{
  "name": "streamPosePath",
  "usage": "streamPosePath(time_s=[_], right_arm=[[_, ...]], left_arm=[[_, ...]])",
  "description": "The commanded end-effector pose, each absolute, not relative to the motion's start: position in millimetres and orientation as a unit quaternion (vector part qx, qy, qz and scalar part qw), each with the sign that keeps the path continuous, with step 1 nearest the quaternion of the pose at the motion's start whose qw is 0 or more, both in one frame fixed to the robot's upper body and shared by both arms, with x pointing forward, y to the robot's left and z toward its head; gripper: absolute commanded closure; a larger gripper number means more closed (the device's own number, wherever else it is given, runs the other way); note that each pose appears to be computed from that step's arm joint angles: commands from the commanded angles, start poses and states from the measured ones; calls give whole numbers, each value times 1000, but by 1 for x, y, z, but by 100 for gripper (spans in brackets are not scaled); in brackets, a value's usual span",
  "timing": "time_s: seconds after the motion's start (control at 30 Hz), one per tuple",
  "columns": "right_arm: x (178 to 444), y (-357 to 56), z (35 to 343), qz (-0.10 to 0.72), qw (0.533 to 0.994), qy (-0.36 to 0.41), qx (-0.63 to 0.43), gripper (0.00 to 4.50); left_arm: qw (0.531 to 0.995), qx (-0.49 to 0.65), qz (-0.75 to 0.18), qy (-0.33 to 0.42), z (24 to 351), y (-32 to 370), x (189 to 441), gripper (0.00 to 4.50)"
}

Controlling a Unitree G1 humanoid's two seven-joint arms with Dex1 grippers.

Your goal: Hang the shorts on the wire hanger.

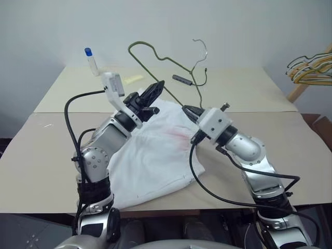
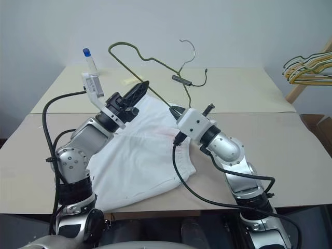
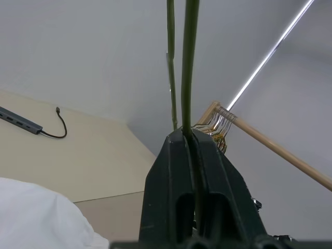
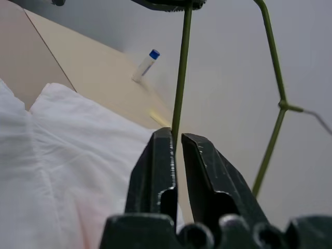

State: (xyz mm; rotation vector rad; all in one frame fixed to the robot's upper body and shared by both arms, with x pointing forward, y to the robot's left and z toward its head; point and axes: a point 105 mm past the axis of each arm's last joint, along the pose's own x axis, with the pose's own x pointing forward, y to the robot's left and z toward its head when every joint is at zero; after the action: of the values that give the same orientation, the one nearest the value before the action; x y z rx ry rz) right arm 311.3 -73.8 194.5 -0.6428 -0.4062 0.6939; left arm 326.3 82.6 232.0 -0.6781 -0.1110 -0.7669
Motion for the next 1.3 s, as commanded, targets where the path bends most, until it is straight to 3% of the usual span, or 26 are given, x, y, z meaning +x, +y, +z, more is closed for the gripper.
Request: streamPosePath(time_s=[0.03,0.13,0.3,0.37,0.47,0.63,0.7,0.8,1.1,1.3], right_arm=[[303,-70,207,339,854,-231,-321,268],[302,-71,208,339,850,-236,-325,177],[293,-87,220,398,867,-206,-220,10],[286,-98,225,438,861,-183,-186,10],[278,-115,224,524,839,-86,-120,10],[259,-138,196,638,761,120,-9,10],[255,-137,191,664,730,159,32,10],[255,-127,195,693,695,171,89,10],[255,-88,214,742,652,134,76,10],[253,-75,217,742,658,120,53,10]], left_arm=[[862,-306,-388,-111,254,84,316,450],[868,-288,-387,-120,255,89,317,450],[865,-236,-420,-143,259,111,309,450],[852,-208,-454,-157,264,121,297,450],[827,-161,-513,-164,266,135,279,450],[761,-154,-600,-194,282,159,248,450],[732,-169,-623,-218,292,167,238,450],[698,-170,-652,-243,299,172,225,450],[697,-166,-650,-252,297,165,225,450],[695,-161,-648,-266,298,161,223,450]])
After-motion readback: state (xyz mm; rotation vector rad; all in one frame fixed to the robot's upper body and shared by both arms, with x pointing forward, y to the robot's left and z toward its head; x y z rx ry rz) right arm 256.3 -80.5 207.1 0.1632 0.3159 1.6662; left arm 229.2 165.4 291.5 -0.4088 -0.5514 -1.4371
